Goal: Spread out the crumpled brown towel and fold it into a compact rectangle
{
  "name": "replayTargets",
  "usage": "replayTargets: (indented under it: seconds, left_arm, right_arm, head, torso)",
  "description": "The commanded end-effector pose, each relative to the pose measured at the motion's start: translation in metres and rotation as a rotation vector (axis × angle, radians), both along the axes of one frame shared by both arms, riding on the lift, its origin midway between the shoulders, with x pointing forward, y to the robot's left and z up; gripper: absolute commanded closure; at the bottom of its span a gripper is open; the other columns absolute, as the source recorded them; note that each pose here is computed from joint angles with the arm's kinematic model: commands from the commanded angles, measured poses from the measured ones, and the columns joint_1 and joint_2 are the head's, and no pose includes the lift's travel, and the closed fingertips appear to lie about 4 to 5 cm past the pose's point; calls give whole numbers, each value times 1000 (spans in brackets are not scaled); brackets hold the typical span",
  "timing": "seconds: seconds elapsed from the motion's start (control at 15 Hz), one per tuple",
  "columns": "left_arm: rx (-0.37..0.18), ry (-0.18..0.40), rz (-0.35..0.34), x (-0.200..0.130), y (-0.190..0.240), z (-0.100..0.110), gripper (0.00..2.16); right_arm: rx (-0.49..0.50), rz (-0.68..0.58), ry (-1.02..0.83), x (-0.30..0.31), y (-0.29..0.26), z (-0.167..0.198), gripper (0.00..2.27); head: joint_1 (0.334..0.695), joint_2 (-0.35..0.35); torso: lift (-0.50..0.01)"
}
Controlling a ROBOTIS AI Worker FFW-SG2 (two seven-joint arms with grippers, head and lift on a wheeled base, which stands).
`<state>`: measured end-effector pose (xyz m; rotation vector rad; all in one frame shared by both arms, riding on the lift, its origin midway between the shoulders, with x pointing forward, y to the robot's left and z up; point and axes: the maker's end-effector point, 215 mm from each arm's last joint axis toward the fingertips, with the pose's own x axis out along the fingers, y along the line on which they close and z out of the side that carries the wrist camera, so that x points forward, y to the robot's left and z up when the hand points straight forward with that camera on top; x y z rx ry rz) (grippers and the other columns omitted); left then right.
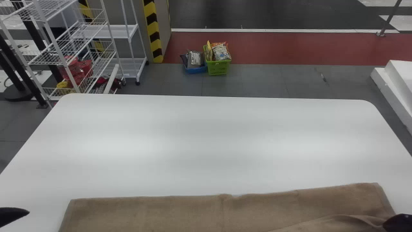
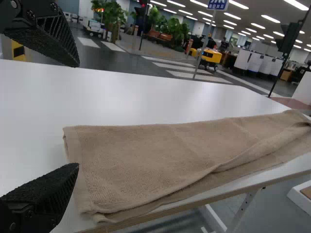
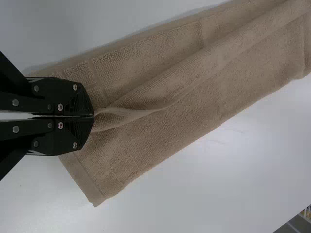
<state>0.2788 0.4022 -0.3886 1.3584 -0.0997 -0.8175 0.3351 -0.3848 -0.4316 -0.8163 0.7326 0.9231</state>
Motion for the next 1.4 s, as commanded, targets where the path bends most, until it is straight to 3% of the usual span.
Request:
replayTargets:
  seconds: [0.0,0.47,1.33]
  left_arm:
    - [0,1,0,0,0,0,87]
    - [4,1,-2,0,0,0,87]
    - [-12,7,-11,1,-4,-3,87]
  right_arm:
    - [1,7,0,-2,1,0,1146]
    - [-9,17,-53,-26,-3,39,1146]
    - [-93,45,22,-54,-18,4,1143]
  head:
    - [695,34]
    - [695,30]
    - [695,-18]
  torso:
    - [-127]
    - [-127]
    - [-127]
